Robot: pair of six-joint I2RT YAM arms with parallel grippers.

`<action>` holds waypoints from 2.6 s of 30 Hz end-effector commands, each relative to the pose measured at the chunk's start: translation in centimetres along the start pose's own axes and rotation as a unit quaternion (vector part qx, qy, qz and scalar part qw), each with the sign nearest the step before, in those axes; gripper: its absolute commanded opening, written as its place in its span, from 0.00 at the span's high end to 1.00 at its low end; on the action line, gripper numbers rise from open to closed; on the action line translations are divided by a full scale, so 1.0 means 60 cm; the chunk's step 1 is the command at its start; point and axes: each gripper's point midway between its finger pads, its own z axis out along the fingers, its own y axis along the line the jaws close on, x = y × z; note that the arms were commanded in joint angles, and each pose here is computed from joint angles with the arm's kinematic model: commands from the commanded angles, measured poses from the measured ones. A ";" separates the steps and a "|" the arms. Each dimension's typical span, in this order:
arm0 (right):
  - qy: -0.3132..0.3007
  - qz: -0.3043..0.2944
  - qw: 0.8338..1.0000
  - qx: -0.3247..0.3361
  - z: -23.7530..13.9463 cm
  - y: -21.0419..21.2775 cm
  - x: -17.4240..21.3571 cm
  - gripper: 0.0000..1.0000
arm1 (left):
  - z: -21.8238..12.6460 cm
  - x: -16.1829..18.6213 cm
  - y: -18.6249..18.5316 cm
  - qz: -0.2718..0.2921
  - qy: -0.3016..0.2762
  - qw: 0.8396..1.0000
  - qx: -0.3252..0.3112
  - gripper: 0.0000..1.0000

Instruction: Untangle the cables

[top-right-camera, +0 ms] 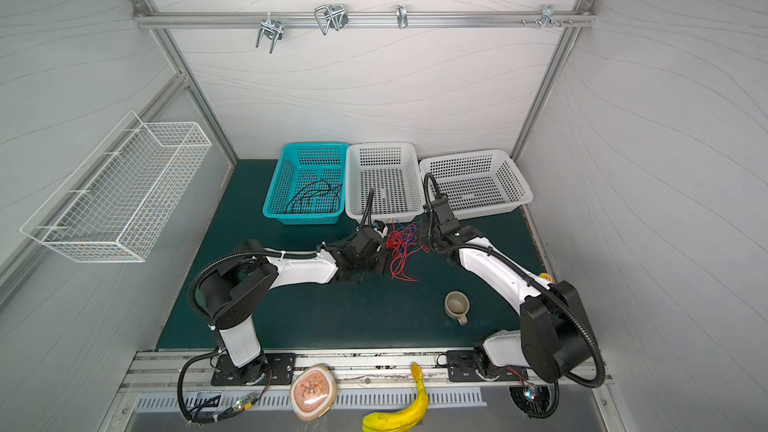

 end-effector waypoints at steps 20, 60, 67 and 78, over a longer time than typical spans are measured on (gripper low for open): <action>-0.017 -0.090 0.980 -0.179 -0.015 0.140 0.004 0.44 | -0.130 -0.022 0.007 0.060 -0.065 0.996 0.014 1.00; 0.013 -0.067 0.994 -0.081 0.057 0.096 0.035 1.00 | -0.372 -0.225 0.089 0.038 -0.262 0.953 -0.148 1.00; 0.002 -0.067 0.991 -0.117 0.028 0.108 0.019 1.00 | -0.420 -0.240 0.152 -0.009 -0.279 0.943 -0.180 1.00; -0.114 -0.145 0.943 -0.276 -0.140 0.230 -0.090 1.00 | -0.364 -0.230 0.135 0.007 -0.256 0.956 -0.143 1.00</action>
